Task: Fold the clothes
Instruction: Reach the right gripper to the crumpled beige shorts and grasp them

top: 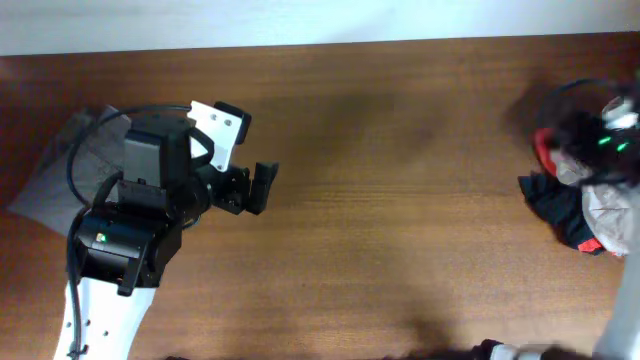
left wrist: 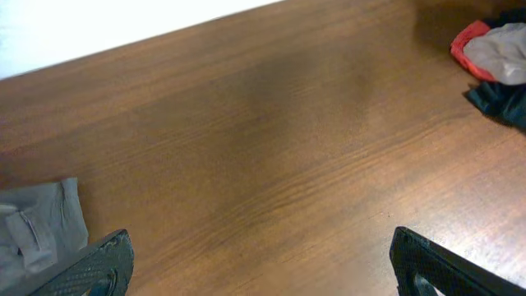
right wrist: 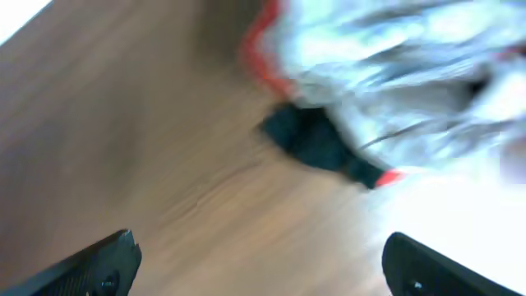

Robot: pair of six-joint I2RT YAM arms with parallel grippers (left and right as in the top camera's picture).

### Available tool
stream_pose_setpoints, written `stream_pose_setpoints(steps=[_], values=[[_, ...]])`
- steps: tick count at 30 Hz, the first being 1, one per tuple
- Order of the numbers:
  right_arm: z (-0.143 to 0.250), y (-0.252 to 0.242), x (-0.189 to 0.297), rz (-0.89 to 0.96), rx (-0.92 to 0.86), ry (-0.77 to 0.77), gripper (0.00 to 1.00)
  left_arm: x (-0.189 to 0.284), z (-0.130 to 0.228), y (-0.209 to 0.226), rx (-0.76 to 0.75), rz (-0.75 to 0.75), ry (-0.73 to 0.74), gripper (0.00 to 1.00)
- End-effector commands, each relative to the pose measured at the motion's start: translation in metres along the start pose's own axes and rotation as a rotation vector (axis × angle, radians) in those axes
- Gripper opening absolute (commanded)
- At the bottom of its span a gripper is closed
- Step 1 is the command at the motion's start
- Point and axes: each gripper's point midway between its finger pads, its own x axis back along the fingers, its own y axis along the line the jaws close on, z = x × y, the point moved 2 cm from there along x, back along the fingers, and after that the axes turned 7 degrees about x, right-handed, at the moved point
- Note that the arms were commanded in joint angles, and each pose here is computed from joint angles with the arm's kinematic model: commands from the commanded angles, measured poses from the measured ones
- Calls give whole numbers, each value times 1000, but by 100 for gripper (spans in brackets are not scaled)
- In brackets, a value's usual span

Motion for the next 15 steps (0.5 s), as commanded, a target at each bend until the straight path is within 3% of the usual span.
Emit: stream_pose_setpoints(steps=[1, 9, 15], values=[[-14, -56, -16, 148, -182, 26, 99, 1, 2, 0, 14, 0, 10, 99], [-9, -142, -83, 232, -542, 158, 99, 1, 2, 0, 15, 0, 12, 99], [-22, -143, -124, 190, -549, 160, 96, -2, 2, 1, 16, 0, 20, 99]])
